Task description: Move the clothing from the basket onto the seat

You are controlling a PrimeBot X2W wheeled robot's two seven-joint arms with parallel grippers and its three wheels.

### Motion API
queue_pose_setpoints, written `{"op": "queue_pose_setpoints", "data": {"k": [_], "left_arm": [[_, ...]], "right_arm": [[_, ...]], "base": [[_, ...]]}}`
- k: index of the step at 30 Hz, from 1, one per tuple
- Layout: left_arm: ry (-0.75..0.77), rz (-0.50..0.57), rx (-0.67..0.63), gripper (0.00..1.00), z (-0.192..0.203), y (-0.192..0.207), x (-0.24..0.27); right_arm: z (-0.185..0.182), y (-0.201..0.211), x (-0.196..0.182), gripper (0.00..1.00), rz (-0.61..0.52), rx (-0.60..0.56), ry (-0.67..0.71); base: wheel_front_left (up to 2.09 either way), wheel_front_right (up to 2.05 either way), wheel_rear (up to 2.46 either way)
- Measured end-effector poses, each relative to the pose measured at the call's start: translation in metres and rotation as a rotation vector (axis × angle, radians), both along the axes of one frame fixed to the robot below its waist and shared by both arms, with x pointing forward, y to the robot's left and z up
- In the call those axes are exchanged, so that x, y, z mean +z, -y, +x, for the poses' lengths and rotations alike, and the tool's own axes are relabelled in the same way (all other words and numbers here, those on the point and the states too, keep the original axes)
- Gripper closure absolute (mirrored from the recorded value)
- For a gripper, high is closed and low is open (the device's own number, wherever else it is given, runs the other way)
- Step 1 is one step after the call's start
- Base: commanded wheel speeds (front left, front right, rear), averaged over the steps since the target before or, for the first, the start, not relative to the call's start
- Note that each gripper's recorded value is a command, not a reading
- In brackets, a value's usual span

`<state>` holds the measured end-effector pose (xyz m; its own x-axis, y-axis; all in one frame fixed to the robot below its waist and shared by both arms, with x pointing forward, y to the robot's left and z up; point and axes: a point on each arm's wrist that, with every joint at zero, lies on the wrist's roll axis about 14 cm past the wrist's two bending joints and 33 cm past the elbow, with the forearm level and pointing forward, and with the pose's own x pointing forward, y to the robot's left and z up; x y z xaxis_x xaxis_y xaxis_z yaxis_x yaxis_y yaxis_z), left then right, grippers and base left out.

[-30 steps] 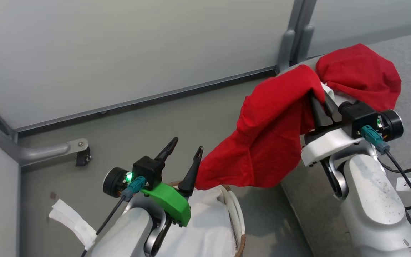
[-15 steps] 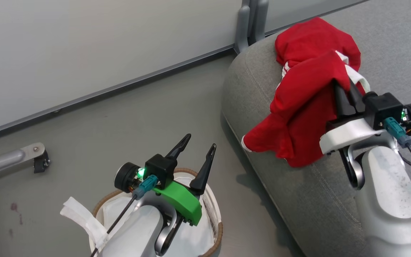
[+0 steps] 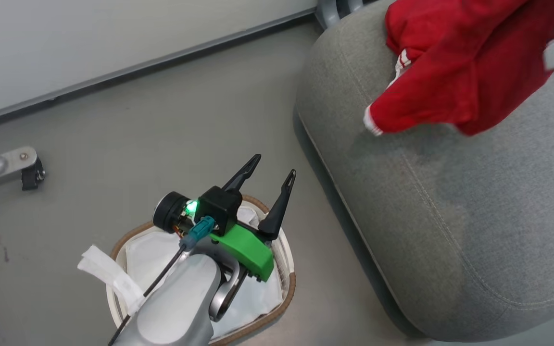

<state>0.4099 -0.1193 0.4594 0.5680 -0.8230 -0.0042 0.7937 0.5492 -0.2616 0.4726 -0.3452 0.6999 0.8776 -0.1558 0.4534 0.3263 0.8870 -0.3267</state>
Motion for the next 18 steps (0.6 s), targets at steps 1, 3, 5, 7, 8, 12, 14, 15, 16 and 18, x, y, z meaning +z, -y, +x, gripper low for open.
{"op": "queue_pose_setpoints", "data": {"k": [1,3,5,7,8,12,14,15,16,18], "left_arm": [[0.001,-0.002,-0.001,0.00,0.003,0.000,-0.001],[0.007,-0.004,-0.001,0.00,0.009,-0.001,-0.004],[0.008,0.003,0.002,0.00,0.016,-0.005,-0.010],[0.005,0.009,0.008,0.00,0.023,-0.008,-0.017],[0.005,0.008,0.011,0.00,0.026,-0.010,-0.020],[-0.011,0.017,0.017,0.00,0.037,-0.013,-0.035],[-0.022,0.025,0.019,0.00,0.040,-0.015,-0.044],[-0.027,0.028,0.019,0.00,0.042,-0.015,-0.049],[-0.033,0.031,0.020,0.00,0.043,-0.017,-0.053],[-0.049,0.039,0.025,0.00,0.046,-0.019,-0.062]], "right_arm": [[0.006,0.007,0.011,1.00,-0.017,-0.012,0.015],[0.016,0.020,0.027,1.00,-0.039,-0.040,0.040],[0.026,0.032,0.037,1.00,-0.053,-0.070,0.052],[0.035,0.044,0.037,1.00,-0.064,-0.100,0.041],[0.041,0.050,0.036,1.00,-0.068,-0.116,0.034],[0.063,0.069,0.003,1.00,-0.041,-0.159,-0.045],[0.072,0.074,-0.024,1.00,-0.019,-0.171,-0.100],[0.076,0.076,-0.040,1.00,-0.006,-0.179,-0.132],[0.078,0.078,-0.059,1.00,0.009,-0.187,-0.169],[0.080,0.080,-0.100,1.00,0.036,-0.198,-0.257]], "base": [[0.00,0.00,0.00],[0.00,0.00,0.00],[0.00,0.00,0.00],[0.00,0.00,0.00],[0.00,0.00,0.00],[0.00,0.00,0.00],[0.00,0.00,0.00],[0.00,0.00,0.00],[0.00,0.00,0.00],[0.00,0.00,0.00]]}}
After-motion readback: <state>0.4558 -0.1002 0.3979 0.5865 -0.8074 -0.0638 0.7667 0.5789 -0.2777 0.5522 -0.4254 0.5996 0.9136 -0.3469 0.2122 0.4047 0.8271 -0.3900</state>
